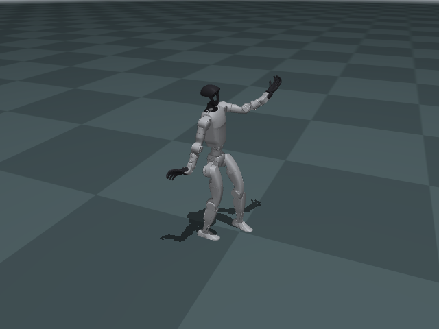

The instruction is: Dance

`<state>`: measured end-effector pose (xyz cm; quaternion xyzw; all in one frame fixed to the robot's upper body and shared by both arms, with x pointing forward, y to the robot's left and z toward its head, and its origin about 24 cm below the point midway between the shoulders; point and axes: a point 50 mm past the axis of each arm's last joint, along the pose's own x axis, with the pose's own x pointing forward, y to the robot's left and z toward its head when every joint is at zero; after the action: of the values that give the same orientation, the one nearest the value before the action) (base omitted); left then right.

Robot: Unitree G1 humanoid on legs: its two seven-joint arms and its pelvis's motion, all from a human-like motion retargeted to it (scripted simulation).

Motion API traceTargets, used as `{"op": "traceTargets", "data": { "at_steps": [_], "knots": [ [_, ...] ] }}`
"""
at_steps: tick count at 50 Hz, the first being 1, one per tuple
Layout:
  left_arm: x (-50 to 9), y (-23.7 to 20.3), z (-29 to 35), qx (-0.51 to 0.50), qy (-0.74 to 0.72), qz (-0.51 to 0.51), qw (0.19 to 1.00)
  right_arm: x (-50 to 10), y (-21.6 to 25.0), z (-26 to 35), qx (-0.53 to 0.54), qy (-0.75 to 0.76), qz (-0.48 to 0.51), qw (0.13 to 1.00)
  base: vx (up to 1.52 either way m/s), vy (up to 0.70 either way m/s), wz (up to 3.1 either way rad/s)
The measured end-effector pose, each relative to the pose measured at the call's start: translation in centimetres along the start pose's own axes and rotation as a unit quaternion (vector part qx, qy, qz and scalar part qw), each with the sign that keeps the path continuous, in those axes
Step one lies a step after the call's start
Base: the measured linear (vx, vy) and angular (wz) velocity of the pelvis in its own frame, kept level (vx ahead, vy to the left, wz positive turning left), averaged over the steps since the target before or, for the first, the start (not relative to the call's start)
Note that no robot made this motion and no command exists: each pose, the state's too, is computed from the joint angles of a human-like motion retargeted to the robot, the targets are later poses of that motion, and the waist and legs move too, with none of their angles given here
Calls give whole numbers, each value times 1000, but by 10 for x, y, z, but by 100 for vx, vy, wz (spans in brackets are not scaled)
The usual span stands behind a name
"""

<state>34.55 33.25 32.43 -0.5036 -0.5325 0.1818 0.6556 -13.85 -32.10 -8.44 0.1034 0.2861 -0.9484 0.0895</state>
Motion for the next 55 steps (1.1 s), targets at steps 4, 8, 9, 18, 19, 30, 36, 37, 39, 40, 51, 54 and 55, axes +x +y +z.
{"op": "traceTargets", "data": {
  "at_steps": [4,8,9,18,19,30,36,37,39,40,51,54,55],
  "knots": [
    [-23,-70,-25,-86,-10,-93,992,-23,-7,-55,-43,93,55,993,-14,14,79],
    [-48,-130,-24,-150,-47,-159,975,-57,-13,-101,-81,180,107,974,-14,9,91],
    [-55,-143,-21,-164,-58,-171,970,-66,-14,-110,-87,201,120,968,-11,7,53],
    [-113,-215,18,-270,-133,-232,925,-152,-16,-163,-149,333,274,890,-8,5,39],
    [-119,-219,23,-282,-139,-237,919,-161,-17,-166,-159,339,293,880,-8,3,40],
    [-175,-235,69,-375,-194,-239,874,-248,-24,-182,-244,386,441,773,-1,0,5],
    [-199,-233,90,-391,-234,-244,856,-302,-33,-185,-255,414,507,711,0,0,0],
    [-203,-232,93,-391,-243,-244,854,-311,-36,-185,-258,418,518,700,0,0,0],
    [-209,-230,96,-386,-255,-244,853,-328,-40,-184,-261,428,535,680,1,-1,9],
    [-212,-230,98,-385,-256,-243,853,-337,-42,-184,-260,432,544,670,2,-3,23],
    [-240,-225,103,-375,-268,-253,851,-433,-69,-161,-232,488,615,574,0,-3,15],
    [-246,-224,102,-369,-267,-256,853,-462,-82,-150,-223,500,639,540,0,-2,0],
    [-247,-224,101,-365,-268,-257,854,-471,-86,-146,-219,503,647,529,1,-5,-2]
  ]
}}
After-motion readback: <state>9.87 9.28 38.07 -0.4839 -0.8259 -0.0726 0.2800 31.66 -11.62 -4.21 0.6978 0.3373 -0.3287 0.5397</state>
